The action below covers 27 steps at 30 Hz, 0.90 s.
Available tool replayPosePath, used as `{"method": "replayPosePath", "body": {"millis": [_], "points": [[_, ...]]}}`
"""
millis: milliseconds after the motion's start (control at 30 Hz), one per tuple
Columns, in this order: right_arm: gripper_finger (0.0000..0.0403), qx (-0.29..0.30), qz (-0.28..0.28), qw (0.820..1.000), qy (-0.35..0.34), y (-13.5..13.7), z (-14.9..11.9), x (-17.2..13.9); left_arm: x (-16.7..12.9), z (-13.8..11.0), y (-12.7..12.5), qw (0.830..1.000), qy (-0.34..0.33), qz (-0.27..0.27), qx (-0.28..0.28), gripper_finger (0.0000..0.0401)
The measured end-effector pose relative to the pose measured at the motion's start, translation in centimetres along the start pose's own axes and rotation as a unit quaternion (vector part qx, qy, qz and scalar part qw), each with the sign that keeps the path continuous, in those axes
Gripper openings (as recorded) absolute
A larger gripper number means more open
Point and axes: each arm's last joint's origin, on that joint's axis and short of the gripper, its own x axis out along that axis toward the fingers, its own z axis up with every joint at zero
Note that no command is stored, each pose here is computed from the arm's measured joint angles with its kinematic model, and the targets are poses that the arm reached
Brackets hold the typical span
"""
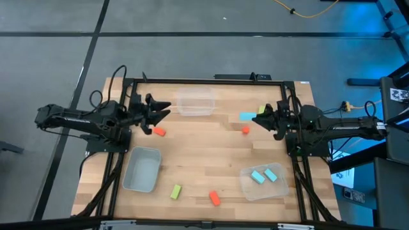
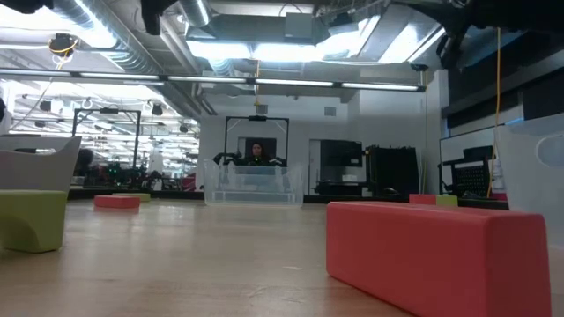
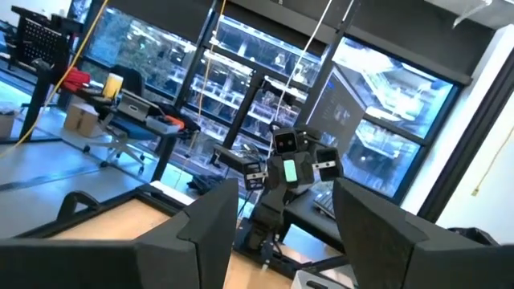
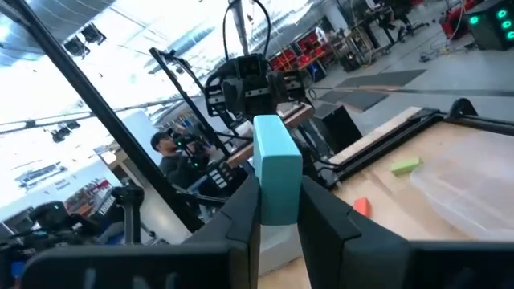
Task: Sort & place blocks by color
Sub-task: Put the light blue half pillar block into the bottom transparent bin
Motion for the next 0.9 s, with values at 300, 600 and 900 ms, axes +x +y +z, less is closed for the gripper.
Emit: {"method": "replayPosePath", "body": {"millis": [300, 600, 900], "points": [[0.0061, -0.002, 0.004, 1.0, 0.0, 0.1, 0.1, 0.0, 0.0, 0.0, 0.0, 1.0, -0.001, 0.001, 0.002, 0.0195], [0.0061, 0.055, -0.011, 0.988, 0.144, 2.4, 1.9, 0.5, 0.0, 0.0, 0.0, 1.0, -0.001, 0.002, 0.002, 0.0195], [0.0061, 0.173, -0.022, 0.883, 0.435, 7.4, 1.0, 1.7, 0.0, 0.0, 0.0, 1.0, 0.0, 0.002, 0.003, 0.0195]]}}
